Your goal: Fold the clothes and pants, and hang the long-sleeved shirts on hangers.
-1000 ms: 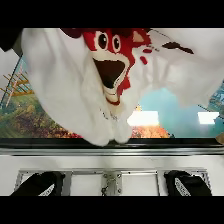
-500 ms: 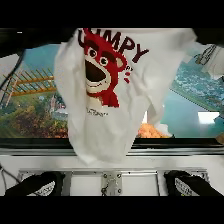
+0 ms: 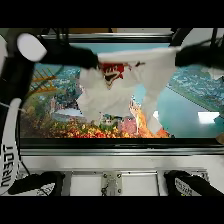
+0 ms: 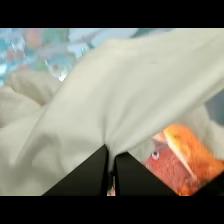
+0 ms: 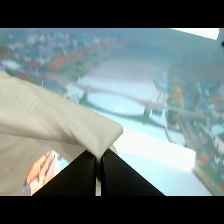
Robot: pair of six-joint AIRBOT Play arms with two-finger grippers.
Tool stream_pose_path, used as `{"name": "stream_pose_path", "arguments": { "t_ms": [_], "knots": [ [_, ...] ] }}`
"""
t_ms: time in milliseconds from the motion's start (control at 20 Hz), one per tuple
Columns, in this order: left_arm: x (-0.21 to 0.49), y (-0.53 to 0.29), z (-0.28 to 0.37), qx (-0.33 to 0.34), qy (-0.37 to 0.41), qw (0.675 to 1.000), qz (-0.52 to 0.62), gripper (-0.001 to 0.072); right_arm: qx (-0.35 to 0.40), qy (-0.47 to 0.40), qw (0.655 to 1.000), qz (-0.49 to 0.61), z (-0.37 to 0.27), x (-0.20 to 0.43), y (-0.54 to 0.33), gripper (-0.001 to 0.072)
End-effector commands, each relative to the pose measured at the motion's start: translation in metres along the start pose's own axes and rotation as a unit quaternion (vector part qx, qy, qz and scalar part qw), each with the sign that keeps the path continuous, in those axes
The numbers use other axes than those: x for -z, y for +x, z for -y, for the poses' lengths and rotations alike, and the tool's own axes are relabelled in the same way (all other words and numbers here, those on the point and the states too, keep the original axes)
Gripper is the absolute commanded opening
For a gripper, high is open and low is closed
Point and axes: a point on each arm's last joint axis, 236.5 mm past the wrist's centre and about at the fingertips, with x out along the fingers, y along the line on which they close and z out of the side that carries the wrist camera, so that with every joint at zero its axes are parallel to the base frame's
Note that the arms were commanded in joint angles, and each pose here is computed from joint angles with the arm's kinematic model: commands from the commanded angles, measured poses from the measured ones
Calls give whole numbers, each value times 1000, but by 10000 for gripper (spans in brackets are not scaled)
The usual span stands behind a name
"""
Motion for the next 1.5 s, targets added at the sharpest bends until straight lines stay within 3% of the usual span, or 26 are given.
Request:
{"name": "stream_pose_path", "arguments": {
  "t_ms": [0,50,100,150,200,250,550,600,650,800,1100,1450],
  "knots": [
    [151,44,33,1,48,985,-168,19,-19,2,989,-146,-21,147,10,16],
    [202,52,47,10,48,975,-217,19,-30,10,982,-186,-31,194,8,22],
    [252,58,60,14,41,964,-262,99,-39,16,975,-220,-40,232,4,60],
    [287,59,68,16,41,955,-293,493,-45,21,968,-244,-47,262,-1,306],
    [310,55,74,13,39,948,-315,714,-48,22,965,-256,-52,279,-6,650],
    [316,50,78,12,36,946,-323,690,-46,18,966,-255,-53,281,-13,720],
    [227,32,80,7,-54,982,-182,691,-18,30,984,-174,-48,232,-41,707],
    [219,34,77,5,-59,983,-174,691,-20,30,983,-180,-49,235,-41,631],
    [215,39,74,2,-64,982,-175,691,-22,31,982,-187,-49,237,-39,573],
    [213,69,69,-1,-45,979,-200,690,-27,41,977,-206,-50,244,-32,573],
    [226,137,88,68,37,955,-286,690,-35,55,972,-227,-52,252,-23,574],
    [238,178,59,47,10,940,-337,673,-35,55,971,-228,-52,253,-23,573]
  ]
}}
